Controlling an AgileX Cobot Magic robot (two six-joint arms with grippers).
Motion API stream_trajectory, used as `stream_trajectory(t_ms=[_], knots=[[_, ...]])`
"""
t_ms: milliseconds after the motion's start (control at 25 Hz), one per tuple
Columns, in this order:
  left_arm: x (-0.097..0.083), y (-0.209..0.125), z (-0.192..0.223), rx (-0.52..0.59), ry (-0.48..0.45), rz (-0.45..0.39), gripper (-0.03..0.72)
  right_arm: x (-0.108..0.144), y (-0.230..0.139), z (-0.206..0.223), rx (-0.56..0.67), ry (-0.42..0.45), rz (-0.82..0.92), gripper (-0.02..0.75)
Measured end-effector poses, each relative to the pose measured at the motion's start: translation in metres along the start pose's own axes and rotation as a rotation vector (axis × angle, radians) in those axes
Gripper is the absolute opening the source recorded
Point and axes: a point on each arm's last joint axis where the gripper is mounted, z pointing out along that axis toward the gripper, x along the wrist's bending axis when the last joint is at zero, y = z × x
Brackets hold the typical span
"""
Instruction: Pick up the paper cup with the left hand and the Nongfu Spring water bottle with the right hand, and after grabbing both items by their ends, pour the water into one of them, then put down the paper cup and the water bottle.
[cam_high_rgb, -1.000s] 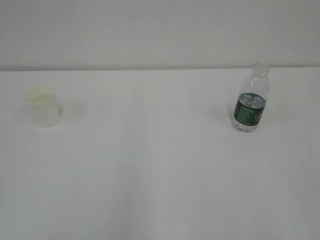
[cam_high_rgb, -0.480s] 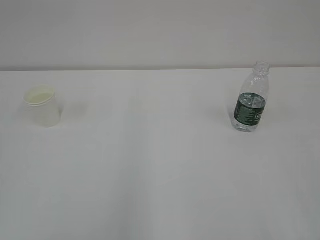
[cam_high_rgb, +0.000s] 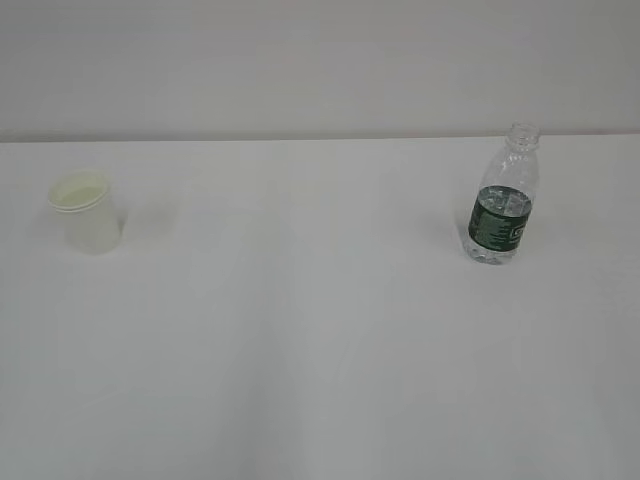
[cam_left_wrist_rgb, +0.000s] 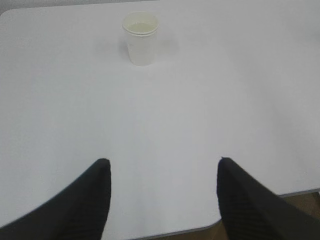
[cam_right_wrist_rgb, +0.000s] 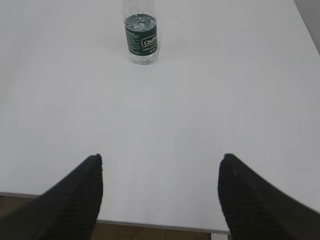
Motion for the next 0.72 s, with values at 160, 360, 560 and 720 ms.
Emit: stream_trajectory(t_ms=[160, 360, 560, 720], knots=[[0.0, 0.0, 0.0, 0.0, 0.0, 0.0, 0.483, 0.0, 0.0, 0.0, 0.0, 0.0, 0.002, 0.536], [0.0, 0.0, 0.0, 0.0, 0.0, 0.0, 0.483, 0.0, 0.0, 0.0, 0.0, 0.0, 0.002, 0.536], [0.0, 0.0, 0.0, 0.0, 0.0, 0.0, 0.483, 0.0, 0.0, 0.0, 0.0, 0.0, 0.002, 0.536], [0.0, 0.0, 0.0, 0.0, 0.0, 0.0, 0.483, 0.0, 0.0, 0.0, 0.0, 0.0, 0.002, 0.536]])
